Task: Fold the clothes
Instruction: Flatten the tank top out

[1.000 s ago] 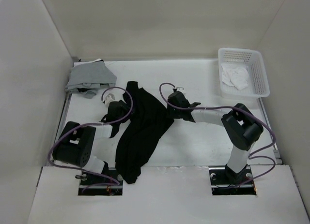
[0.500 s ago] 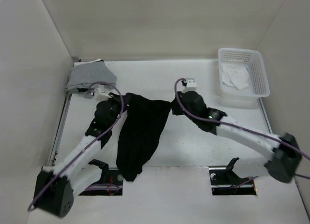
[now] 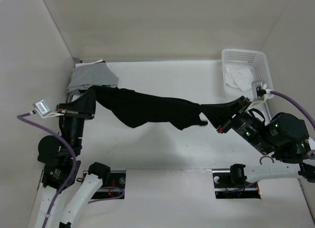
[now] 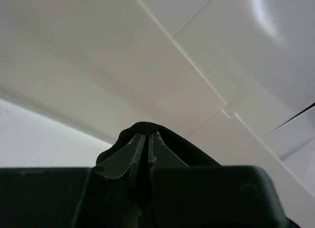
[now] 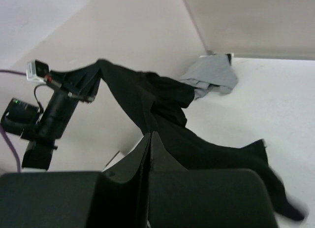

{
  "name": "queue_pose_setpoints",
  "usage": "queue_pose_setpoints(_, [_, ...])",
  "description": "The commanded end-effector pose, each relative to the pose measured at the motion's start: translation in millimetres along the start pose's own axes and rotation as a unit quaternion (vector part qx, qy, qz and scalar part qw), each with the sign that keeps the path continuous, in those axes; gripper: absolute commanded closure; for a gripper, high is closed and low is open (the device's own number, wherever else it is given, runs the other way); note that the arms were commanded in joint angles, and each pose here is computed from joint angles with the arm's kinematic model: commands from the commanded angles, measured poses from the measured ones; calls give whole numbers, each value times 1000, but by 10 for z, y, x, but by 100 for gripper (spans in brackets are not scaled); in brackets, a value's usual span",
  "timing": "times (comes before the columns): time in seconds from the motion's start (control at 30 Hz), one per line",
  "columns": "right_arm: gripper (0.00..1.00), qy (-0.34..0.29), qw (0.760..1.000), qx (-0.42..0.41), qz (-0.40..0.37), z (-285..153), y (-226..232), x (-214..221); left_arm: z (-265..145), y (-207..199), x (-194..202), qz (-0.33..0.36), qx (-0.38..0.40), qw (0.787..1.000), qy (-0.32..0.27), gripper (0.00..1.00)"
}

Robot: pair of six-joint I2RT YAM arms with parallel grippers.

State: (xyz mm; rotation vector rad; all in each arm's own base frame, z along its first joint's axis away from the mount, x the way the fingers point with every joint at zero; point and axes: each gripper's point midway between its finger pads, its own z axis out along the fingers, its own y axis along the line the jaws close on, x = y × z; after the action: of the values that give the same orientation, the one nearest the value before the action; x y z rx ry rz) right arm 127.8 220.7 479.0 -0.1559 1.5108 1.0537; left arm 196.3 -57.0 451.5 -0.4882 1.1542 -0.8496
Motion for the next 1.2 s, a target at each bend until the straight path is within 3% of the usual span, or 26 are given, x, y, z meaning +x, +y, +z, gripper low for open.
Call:
queue_pose_setpoints(0.0, [100, -14, 999, 35, -24, -60, -58, -157, -30, -84, -278, 41, -10, 999, -30, 100])
queue_pose_setpoints(0.13, [100, -13, 998, 43, -40, 37, -63, -50, 265, 128, 42, 58, -39, 998, 3, 99])
queue_pose_setpoints(0.3, [100, 18, 994, 93, -53, 529, -624, 386, 646, 742, 788, 63, -105, 990, 69, 99])
queue_pose_setpoints(0.47, [100, 98, 979, 176, 0, 1222, -1839, 1104, 1179, 1524, 1281, 87, -193, 973, 95, 97])
queue_pose_setpoints(0.67, [99, 157, 935, 314, 45, 1398, -3013, 1922, 2525, 1811, 2211, 151, -191, 956, 164, 95])
queue_pose_setpoints(0.7, [91, 151, 923, 349, 63, 1382, -3331, 1974, 2842, 1800, 2495, 165, -181, 952, 181, 88])
queue_pose_setpoints(0.77, [73, 154, 906, 384, 84, 1373, -3676, 2069, 3076, 1727, 2841, 177, -170, 944, 220, 54])
queue_pose_setpoints(0.8, [64, 155, 900, 397, 86, 1341, -3766, 2089, 3087, 1690, 2944, 180, -170, 940, 235, 39])
queue_pose_setpoints(0.87, [54, 154, 901, 398, 82, 1295, -3758, 2136, 2971, 1605, 3004, 187, -162, 937, 248, 29])
queue_pose_setpoints(0.9, [50, 152, 904, 393, 69, 1259, -3708, 2179, 2904, 1593, 2998, 188, -159, 937, 247, 28])
queue_pose_setpoints(1.0, [49, 165, 905, 388, 58, 1111, -3652, 2345, 2474, 1665, 2852, 187, -170, 941, 226, 27])
queue_pose_setpoints(1.07, [63, 178, 905, 382, 60, 1055, -3626, 2448, 2165, 1757, 2800, 173, -186, 941, 223, 29])
queue_pose_setpoints(1.13, [92, 198, 906, 369, 64, 968, -3515, 2608, 1747, 1858, 2825, 160, -200, 938, 232, 34])
queue_pose_setpoints(1.17, [100, 198, 908, 364, 63, 910, -3442, 2630, 1365, 2026, 2809, 157, -223, 932, 237, 48])
